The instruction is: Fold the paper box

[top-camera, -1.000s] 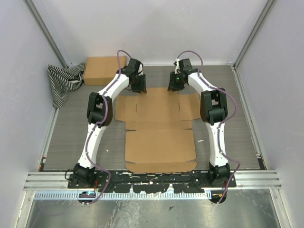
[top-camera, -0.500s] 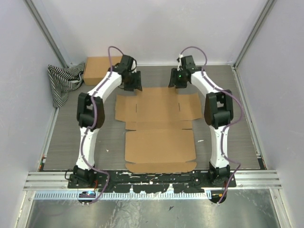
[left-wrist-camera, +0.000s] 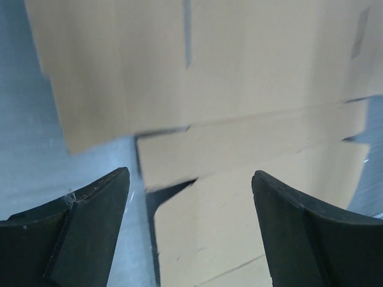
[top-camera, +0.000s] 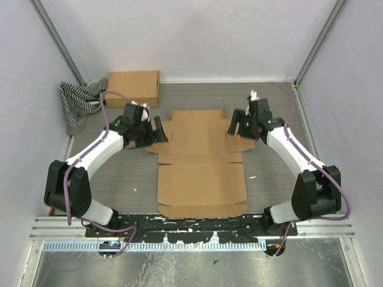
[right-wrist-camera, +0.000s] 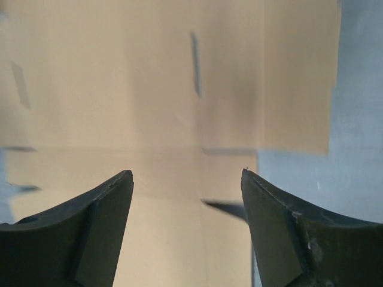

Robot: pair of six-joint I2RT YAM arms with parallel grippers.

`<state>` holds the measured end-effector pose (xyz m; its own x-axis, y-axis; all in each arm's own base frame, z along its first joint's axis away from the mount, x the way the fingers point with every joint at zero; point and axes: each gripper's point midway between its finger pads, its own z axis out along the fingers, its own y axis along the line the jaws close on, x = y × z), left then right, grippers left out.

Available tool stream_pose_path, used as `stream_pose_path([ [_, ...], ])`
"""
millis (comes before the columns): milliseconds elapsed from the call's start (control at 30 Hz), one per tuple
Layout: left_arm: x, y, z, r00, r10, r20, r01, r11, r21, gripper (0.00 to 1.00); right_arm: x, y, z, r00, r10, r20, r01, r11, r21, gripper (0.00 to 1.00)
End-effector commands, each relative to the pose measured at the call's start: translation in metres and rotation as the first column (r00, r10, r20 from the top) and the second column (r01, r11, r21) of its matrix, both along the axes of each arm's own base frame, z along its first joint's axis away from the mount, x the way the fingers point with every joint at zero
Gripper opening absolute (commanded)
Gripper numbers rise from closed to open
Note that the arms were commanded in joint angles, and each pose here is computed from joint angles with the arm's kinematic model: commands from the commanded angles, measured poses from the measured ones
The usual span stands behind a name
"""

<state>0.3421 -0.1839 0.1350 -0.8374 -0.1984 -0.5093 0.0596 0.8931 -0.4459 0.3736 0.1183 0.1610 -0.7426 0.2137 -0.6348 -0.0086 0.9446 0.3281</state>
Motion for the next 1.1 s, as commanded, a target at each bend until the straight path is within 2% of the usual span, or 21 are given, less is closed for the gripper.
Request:
stream_pose_path([
  [0,-0.024,-0.004,-0.012,0.999,0.040,-0.026,-0.043,0.993,-0.108,0.89,-0.039,-0.018,-0.024,0.996,-0.088,-0.029,0.088,0.996,-0.008,0.81],
  [167,-0.040,0.005,-0.026,0.997,0.051,-0.065,-0.056,0.996,-0.076,0.89,-0.061,-0.029,-0.044,0.992,-0.105,-0.071,0.104,0.994,-0.028,0.90],
  [300,-0.046,0.007,-0.041,0.992,0.069,-0.106,-0.076,0.995,-0.063,0.88,-0.066,-0.027,-0.066,0.985,-0.087,-0.146,0.087,0.996,-0.007,0.89],
  [433,-0.048,0.007,-0.054,0.988,0.070,-0.141,-0.078,0.996,-0.053,0.83,-0.068,-0.025,-0.084,0.979,-0.068,-0.192,0.069,0.998,-0.001,0.87],
  [1067,-0.051,0.011,-0.084,0.976,0.060,-0.208,-0.061,0.998,0.001,0.81,-0.070,-0.016,-0.122,0.959,-0.031,-0.281,0.038,0.999,0.019,0.83],
])
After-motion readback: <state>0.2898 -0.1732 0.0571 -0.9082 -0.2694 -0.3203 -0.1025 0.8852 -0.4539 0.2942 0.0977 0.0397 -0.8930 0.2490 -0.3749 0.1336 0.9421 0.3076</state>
